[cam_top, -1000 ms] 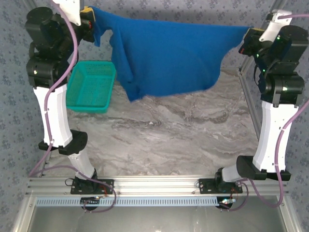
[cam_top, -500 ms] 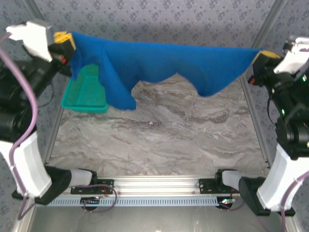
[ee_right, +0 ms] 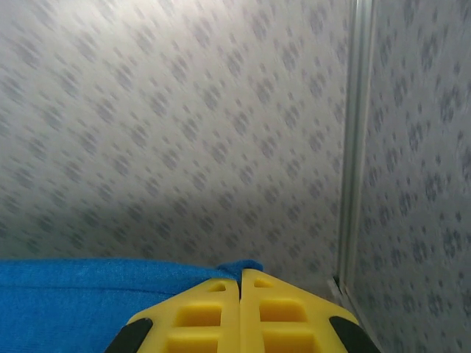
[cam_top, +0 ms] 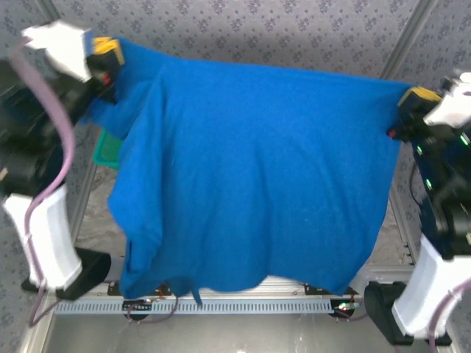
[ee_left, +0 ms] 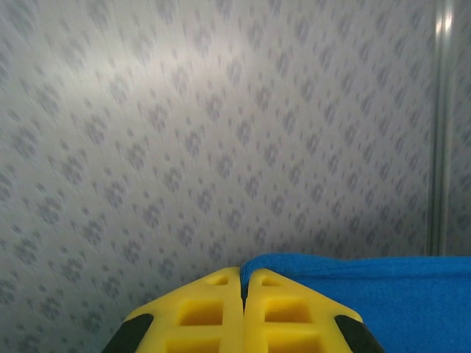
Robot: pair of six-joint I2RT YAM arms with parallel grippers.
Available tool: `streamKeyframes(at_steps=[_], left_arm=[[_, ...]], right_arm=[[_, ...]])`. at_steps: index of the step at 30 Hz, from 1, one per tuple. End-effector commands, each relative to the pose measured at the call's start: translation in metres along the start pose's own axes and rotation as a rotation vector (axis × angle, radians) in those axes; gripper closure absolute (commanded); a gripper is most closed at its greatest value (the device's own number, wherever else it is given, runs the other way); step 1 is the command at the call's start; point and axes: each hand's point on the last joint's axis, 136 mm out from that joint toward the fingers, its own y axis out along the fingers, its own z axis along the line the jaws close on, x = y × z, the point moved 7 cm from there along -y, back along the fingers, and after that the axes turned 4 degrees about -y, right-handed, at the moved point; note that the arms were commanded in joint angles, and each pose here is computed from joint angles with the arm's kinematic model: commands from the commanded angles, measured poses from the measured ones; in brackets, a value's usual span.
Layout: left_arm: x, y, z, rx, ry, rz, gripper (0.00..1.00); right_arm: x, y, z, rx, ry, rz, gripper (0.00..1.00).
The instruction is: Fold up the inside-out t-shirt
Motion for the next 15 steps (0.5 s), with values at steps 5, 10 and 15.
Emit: streamKeyframes(at_steps=[5, 10, 15], left_arm=[[-0.199, 0.192, 0.051, 0.084, -0.095, 0.445, 1.0], [-0.343, 0.274, 0.066, 0.092, -0.167, 0.653, 0.98], [-0.414, 0.328, 0.091, 0.152, -0.305, 0.66, 0.53]], right_arm=[[-0.122, 0.201, -0.006, -0.185, -0.09, 0.328, 1.0], [-0.237, 0.303, -0.002, -0.216, -0.161, 0.515, 0.95], [-0.316, 0.382, 0.002, -0.219, -0.154, 0.706, 0.59]])
